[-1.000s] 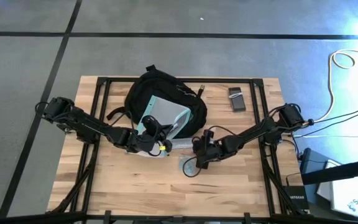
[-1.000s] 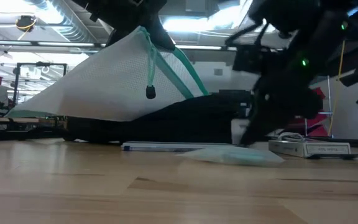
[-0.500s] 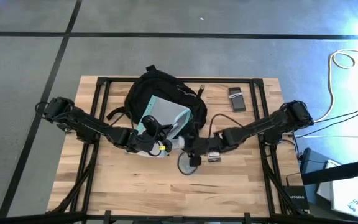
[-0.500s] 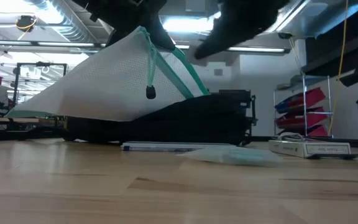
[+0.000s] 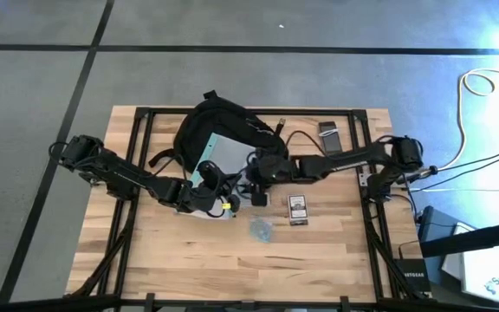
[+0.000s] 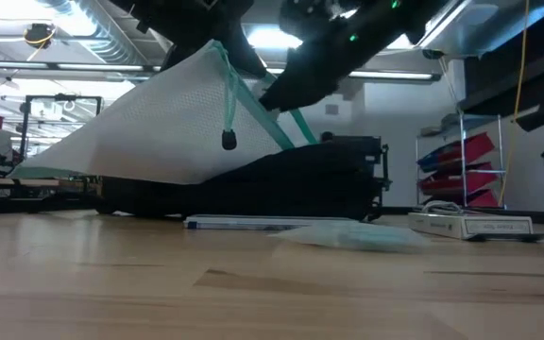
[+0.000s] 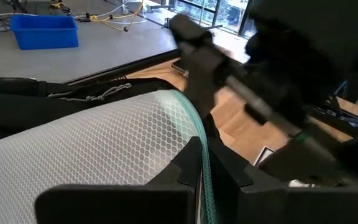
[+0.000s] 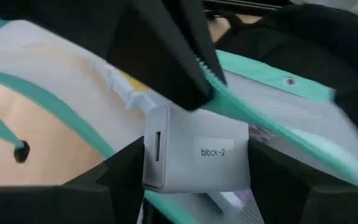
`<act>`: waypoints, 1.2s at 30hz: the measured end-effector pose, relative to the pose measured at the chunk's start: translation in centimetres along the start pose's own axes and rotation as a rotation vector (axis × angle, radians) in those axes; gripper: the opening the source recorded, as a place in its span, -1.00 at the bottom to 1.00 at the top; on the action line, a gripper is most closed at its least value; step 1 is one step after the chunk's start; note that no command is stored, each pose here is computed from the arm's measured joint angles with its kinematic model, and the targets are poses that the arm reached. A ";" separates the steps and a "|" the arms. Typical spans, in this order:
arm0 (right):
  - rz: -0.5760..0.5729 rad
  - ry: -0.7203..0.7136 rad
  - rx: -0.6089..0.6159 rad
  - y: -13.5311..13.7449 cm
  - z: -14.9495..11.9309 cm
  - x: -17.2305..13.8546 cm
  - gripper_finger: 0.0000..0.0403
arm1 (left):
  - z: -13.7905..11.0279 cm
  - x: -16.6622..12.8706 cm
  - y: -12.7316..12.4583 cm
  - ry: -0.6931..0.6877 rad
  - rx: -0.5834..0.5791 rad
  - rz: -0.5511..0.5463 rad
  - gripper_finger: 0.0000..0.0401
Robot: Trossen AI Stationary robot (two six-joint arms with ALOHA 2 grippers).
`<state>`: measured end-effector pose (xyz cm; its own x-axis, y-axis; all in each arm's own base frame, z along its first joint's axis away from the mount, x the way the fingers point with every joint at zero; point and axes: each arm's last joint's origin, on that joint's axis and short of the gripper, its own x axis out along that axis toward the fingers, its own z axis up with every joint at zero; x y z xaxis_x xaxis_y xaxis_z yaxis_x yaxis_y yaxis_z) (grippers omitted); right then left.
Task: Unpack backpack
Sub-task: Put the charger adapter into the blue zip bag, then put the packed earphones into the blue zip bag
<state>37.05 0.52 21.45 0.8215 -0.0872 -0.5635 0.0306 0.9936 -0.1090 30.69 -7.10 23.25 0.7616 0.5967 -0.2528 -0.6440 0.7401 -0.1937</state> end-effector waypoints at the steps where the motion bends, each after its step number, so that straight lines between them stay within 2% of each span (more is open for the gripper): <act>1: 0.021 -0.003 0.007 -0.3 -0.2 0.5 0.11 | 0.0 0.0 0.0 0.000 -0.001 0.000 -0.97; 7: 0.046 -0.025 0.023 -0.7 -0.7 1.8 0.16 | 0.0 0.0 0.0 0.001 0.002 0.001 -0.97; 14: 0.051 -0.086 0.025 -0.7 0.0 1.7 0.58 | 0.0 0.0 0.0 0.000 0.002 0.001 -0.97; 18: 0.136 -0.098 0.015 -0.5 0.3 1.1 0.70 | 0.0 0.0 0.0 0.001 0.002 0.001 -0.97; 21: 0.152 -0.062 0.012 -0.4 0.7 -0.4 0.68 | 0.0 0.0 0.0 0.001 0.003 0.001 -0.97; 27: 0.100 0.064 0.006 0.7 0.8 -4.0 0.49 | -0.1 0.0 0.1 0.006 0.008 0.003 -0.97; 31: 0.151 0.105 0.029 3.1 0.9 -6.0 0.41 | -0.1 0.0 0.1 0.008 0.009 0.004 -0.97; 36: 0.184 0.208 0.037 7.1 -0.3 -6.9 0.40 | -0.1 0.0 0.1 0.008 0.004 0.004 -0.97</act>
<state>31.41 8.13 24.33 0.6810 0.0857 -0.7272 -0.0843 0.9957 0.0384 30.64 -7.09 23.12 0.7582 0.5973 -0.2615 -0.6470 0.7389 -0.1884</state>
